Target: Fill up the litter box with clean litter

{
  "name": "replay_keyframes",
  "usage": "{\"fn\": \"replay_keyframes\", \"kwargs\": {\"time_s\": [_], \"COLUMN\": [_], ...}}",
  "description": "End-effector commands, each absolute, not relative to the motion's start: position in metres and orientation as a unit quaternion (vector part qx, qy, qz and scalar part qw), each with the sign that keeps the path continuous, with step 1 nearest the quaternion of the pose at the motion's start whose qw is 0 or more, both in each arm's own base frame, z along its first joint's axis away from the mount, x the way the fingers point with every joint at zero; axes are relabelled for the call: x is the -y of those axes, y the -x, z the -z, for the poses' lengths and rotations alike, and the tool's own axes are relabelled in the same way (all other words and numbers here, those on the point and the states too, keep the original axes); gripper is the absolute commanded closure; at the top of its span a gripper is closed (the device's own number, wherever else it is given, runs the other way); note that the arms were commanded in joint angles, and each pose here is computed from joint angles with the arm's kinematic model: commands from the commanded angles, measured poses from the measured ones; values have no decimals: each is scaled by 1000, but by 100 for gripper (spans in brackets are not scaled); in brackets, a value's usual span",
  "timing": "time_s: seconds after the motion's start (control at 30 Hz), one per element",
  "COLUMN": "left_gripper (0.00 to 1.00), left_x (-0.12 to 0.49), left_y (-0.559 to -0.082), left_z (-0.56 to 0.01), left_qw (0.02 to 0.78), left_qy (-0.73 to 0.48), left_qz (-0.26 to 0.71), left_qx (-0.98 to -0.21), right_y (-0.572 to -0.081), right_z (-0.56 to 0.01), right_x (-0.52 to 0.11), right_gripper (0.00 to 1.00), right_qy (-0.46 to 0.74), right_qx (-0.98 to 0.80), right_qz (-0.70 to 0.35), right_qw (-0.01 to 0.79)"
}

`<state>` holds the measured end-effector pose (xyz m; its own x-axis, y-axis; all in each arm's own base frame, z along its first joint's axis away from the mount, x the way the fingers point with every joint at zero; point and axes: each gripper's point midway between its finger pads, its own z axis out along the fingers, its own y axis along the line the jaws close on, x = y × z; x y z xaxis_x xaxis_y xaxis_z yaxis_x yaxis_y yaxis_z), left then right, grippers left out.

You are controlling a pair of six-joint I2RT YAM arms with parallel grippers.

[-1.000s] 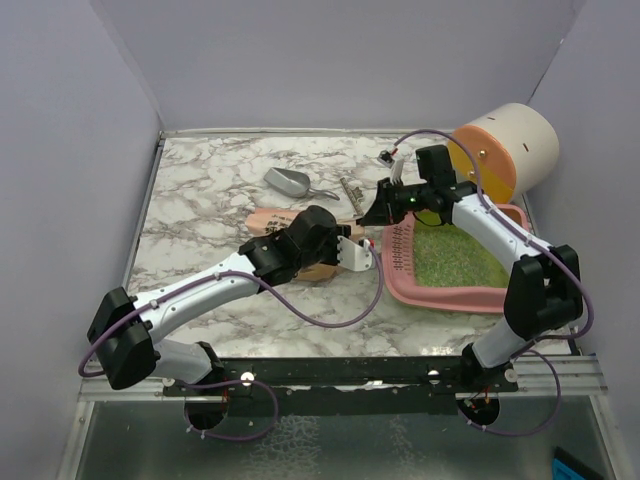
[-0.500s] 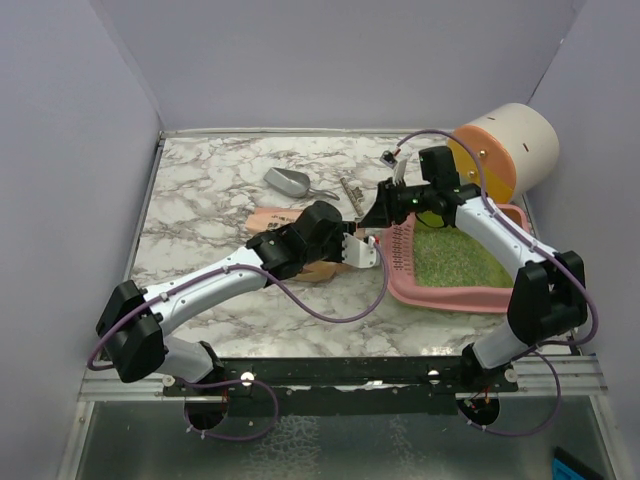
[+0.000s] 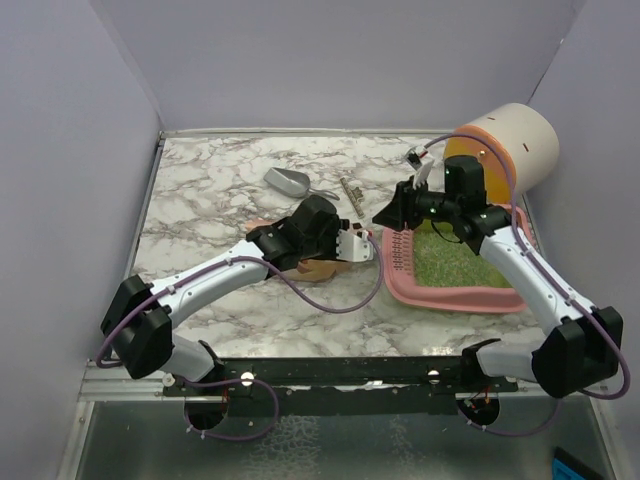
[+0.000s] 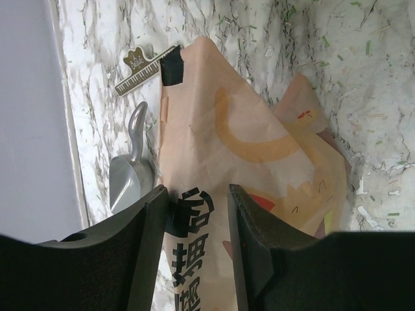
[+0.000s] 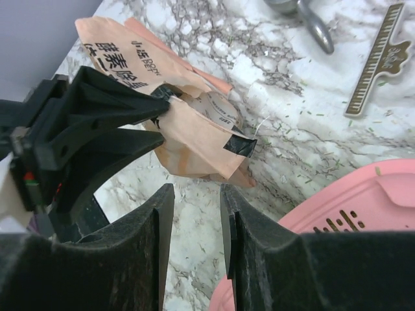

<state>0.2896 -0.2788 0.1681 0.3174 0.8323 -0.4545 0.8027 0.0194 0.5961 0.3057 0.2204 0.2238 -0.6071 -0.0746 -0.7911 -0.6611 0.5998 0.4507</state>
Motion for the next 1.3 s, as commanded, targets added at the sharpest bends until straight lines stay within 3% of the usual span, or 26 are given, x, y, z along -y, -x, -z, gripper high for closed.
{"fn": "replay_keyframes", "kwargs": {"time_s": [0.0,0.13,0.2,0.37,0.73,1.0,1.13,1.27], "left_gripper": [56,59,65,100,100,100,100,100], "left_x": [282,290,295,301,252,269,275,271], "left_y": [-294,-300,-299,-300,-305,-292,-279,-269], "left_z": [-163,-161,-162,-176,-261,-233,-222,-218], "left_qw": [408,407,409,422,517,477,460,455], "left_qy": [-692,-691,-688,-678,-570,-545,-542,-555], "left_qz": [14,35,54,90,135,216,255,256], "left_qx": [-595,-597,-597,-595,-624,-655,-656,-647], "right_y": [-313,-312,-311,-312,-318,-334,-353,-381], "right_z": [-250,-251,-250,-249,-252,-242,-240,-239], "right_x": [-208,-205,-205,-201,-201,-217,-221,-229], "right_gripper": [65,65,65,65,65,61,67,61], "right_qy": [206,207,206,203,199,221,229,240], "right_qx": [-796,-796,-797,-800,-797,-807,-817,-817], "right_qz": [-357,-351,-350,-338,-334,-356,-345,-339], "right_qw": [444,449,447,453,463,416,400,401]}}
